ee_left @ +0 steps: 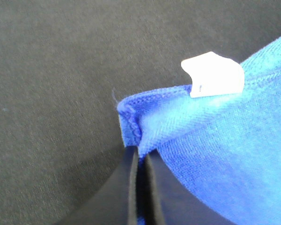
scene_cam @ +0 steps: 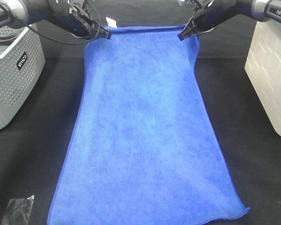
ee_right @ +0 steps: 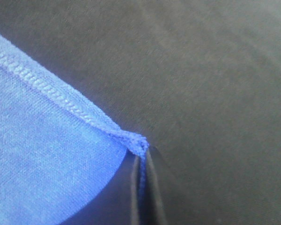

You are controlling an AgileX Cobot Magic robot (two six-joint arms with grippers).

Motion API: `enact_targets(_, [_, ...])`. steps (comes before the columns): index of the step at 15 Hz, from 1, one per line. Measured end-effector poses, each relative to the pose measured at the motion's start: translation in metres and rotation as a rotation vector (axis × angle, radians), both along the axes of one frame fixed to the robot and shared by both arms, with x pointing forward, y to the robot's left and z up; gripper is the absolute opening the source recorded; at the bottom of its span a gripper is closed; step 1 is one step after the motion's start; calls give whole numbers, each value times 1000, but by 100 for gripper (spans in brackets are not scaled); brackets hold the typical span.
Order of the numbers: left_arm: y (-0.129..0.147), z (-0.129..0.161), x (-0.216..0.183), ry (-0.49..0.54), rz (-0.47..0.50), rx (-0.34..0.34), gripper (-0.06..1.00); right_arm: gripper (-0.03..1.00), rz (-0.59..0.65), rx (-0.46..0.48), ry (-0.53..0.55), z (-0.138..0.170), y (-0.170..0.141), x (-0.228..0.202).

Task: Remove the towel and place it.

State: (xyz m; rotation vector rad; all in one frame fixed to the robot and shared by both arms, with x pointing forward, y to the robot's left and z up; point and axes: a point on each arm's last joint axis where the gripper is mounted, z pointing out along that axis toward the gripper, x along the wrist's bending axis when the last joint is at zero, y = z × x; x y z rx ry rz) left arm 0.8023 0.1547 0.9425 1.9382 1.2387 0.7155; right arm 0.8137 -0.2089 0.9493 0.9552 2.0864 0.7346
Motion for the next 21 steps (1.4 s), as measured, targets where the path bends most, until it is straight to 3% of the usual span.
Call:
enact_targets(4, [0, -18, 4, -8, 8, 2, 1, 3, -12, 4, -44, -8, 0, 4])
enact_targets(8, [0, -27, 8, -45, 17, -1, 1, 3, -16, -4, 19, -54, 0, 7])
enact_targets(15, [0, -58, 10, -38, 25, 5, 1, 3, -30, 15, 35, -76, 0, 8])
enact_targets(17, [0, -62, 11, -50, 29, 3, 1, 12, -43, 39, 17, -75, 0, 9])
enact_targets(19, [0, -60, 13, -74, 34, -4, 3, 29, -60, 73, 15, -74, 0, 10])
enact_targets(20, [0, -59, 14, -89, 39, -10, 9, 42, -75, 100, 20, -74, -1, 10])
enact_targets(21, [0, -59, 14, -93, 41, -16, 17, 48, -87, 118, 24, -74, -1, 10])
